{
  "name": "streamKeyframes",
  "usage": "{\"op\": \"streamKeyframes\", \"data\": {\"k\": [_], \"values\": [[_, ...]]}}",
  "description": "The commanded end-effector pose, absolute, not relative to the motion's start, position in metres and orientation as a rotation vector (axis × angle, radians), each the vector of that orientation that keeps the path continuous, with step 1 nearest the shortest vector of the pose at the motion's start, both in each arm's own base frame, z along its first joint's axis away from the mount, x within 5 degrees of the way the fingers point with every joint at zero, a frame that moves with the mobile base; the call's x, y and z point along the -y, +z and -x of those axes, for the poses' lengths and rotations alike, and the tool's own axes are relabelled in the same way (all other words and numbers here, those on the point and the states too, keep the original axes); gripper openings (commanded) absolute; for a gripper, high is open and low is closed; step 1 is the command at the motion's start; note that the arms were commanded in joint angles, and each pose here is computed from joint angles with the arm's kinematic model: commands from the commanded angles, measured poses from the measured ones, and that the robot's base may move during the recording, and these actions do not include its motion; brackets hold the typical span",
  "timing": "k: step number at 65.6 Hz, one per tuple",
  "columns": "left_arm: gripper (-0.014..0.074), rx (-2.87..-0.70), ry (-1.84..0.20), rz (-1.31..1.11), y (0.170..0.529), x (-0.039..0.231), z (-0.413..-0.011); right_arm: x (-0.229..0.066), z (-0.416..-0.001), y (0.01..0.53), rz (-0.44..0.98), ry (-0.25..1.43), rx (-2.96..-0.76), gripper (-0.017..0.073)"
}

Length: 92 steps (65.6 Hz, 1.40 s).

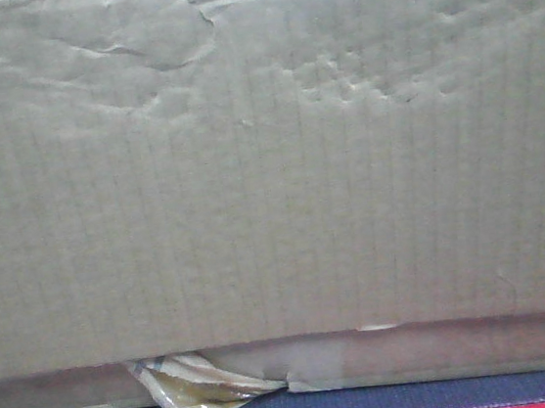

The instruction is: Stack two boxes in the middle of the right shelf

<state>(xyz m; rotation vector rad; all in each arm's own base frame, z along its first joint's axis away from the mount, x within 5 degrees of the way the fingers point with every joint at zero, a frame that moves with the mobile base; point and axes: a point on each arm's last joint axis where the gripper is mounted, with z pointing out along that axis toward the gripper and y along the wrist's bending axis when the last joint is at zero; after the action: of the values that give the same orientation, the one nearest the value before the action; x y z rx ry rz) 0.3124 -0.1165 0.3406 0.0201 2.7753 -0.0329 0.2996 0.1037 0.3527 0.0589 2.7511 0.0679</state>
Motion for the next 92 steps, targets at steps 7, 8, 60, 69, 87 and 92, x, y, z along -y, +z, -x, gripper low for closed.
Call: {"op": "streamKeyframes", "data": {"k": [7,8,60,69,87,92], "values": [[0.0329,-2.761,-0.041,-0.015,0.345,0.114,-0.310,-0.104,-0.303,0.348,-0.052,0.046,-2.757,0.0286],[0.0329,-2.761,-0.041,-0.015,0.345,0.114,-0.310,-0.104,-0.303,0.348,-0.052,0.046,-2.757,0.0286],[0.0329,-2.761,-0.043,-0.015,0.345,0.115,-0.310,-0.102,-0.312,0.336,-0.065,0.018,-2.790,0.0286],[0.0304,-2.761,-0.043,-0.015,0.345,0.115,-0.310,-0.102,-0.311,0.336,-0.065,0.018,-2.790,0.0180],[-0.0110,-2.762,-0.046,-0.014,0.345,0.115,-0.310,-0.102,-0.312,0.336,-0.066,0.007,-2.786,-0.0152],[-0.0111,-2.761,-0.041,-0.015,0.345,0.114,-0.310,-0.104,-0.311,0.336,-0.061,-0.001,-2.783,-0.0153]]}}
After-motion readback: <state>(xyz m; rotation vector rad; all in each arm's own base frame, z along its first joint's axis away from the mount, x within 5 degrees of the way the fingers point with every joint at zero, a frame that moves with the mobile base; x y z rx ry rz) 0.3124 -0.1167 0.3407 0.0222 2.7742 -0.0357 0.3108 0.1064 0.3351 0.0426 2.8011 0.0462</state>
